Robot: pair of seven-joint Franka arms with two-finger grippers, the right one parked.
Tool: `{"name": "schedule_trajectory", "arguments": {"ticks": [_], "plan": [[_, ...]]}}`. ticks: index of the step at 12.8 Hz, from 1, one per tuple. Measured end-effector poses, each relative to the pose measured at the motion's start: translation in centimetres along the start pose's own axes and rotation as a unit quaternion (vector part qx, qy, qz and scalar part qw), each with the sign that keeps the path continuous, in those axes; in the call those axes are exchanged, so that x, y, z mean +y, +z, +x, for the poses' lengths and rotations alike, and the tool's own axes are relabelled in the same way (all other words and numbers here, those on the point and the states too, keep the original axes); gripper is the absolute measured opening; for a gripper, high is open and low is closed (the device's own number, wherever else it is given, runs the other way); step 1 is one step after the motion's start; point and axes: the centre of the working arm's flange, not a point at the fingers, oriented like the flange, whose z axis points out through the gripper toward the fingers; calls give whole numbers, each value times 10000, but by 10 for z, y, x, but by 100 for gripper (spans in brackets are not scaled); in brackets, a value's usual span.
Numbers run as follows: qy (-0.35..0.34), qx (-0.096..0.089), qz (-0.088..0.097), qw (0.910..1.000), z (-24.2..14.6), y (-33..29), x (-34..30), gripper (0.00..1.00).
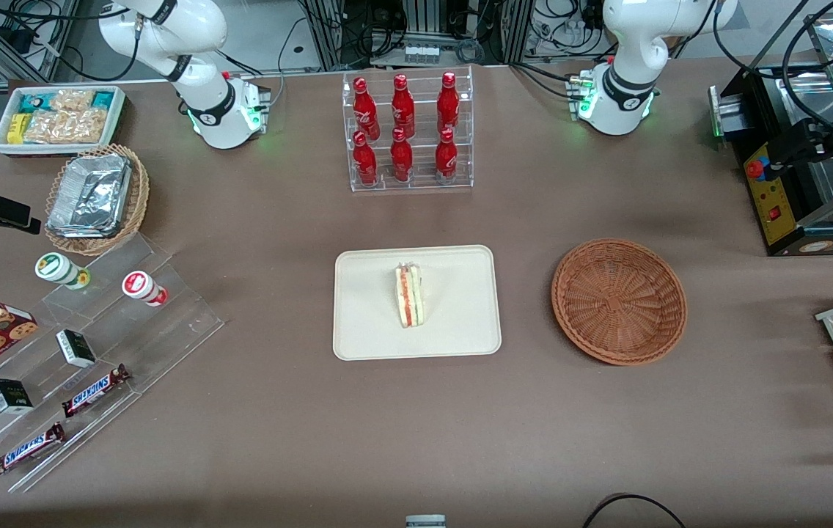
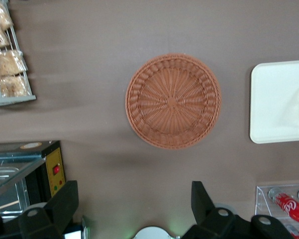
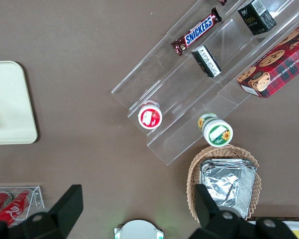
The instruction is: Place sandwich from basket to tray
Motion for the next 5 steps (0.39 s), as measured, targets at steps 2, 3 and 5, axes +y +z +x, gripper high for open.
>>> {"name": "schedule_trajectory", "arguments": {"ticks": [2, 3, 5], "plan": [[37, 49, 3, 10000, 2, 0, -3, 100], [73, 48, 3, 10000, 2, 0, -5, 100], [108, 30, 3, 9999, 3, 2, -7, 100]]}}
